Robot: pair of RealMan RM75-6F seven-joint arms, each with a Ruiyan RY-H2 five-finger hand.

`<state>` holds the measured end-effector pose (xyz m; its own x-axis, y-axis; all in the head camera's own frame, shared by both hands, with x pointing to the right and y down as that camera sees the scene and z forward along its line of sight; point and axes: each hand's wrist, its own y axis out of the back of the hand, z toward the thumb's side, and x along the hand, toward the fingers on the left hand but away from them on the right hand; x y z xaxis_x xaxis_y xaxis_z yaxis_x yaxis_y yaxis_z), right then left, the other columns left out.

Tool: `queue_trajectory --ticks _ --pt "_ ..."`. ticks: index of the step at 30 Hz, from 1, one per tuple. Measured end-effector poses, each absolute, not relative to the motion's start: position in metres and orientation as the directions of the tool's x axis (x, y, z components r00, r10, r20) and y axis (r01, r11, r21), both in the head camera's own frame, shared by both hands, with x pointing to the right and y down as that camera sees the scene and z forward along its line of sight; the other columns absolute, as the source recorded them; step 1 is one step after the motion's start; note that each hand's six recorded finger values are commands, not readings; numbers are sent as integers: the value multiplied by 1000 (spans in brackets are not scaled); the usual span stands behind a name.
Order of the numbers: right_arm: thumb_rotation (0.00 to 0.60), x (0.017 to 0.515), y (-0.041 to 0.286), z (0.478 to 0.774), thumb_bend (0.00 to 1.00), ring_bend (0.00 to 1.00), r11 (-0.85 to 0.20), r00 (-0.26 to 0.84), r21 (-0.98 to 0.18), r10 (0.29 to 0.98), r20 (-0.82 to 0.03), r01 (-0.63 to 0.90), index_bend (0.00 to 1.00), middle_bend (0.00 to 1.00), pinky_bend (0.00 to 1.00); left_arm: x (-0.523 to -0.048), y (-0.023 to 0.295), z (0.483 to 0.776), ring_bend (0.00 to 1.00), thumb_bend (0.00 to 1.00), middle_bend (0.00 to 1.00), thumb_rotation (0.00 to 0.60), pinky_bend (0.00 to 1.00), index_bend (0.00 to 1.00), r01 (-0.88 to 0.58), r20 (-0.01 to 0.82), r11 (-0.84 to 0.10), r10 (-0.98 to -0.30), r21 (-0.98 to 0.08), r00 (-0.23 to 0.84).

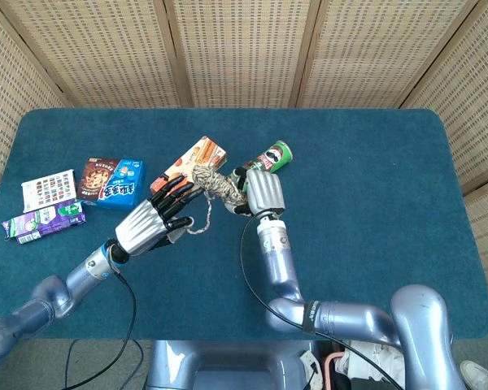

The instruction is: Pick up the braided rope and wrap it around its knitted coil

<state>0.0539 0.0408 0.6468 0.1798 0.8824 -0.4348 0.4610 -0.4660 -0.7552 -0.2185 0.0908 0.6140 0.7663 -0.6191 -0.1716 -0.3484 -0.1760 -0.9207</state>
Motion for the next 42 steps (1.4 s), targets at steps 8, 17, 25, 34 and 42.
queue_trajectory --ticks 8,17,25,34,42 --pt "600 44 49 649 608 598 -492 283 -791 867 -409 365 699 766 717 -181 68 586 0 577 0 600 0 854 -496 -174 -256 -725 -830 666" --pt "600 35 58 646 607 598 -562 450 -750 802 -392 350 699 766 704 -177 28 589 0 578 0 600 0 856 -558 -66 -277 -853 -782 517" --pt "600 32 67 642 606 598 -611 583 -716 733 -350 338 699 766 695 -183 13 605 0 578 0 600 0 856 -605 16 -298 -905 -738 426" --pt "600 34 68 638 606 598 -643 601 -645 724 -338 412 699 766 695 -199 9 632 0 577 0 600 0 856 -613 101 -321 -925 -721 366" --pt "600 35 63 629 606 598 -657 588 -560 736 -334 505 699 766 695 -209 14 649 0 576 0 600 0 856 -618 156 -360 -920 -699 359"
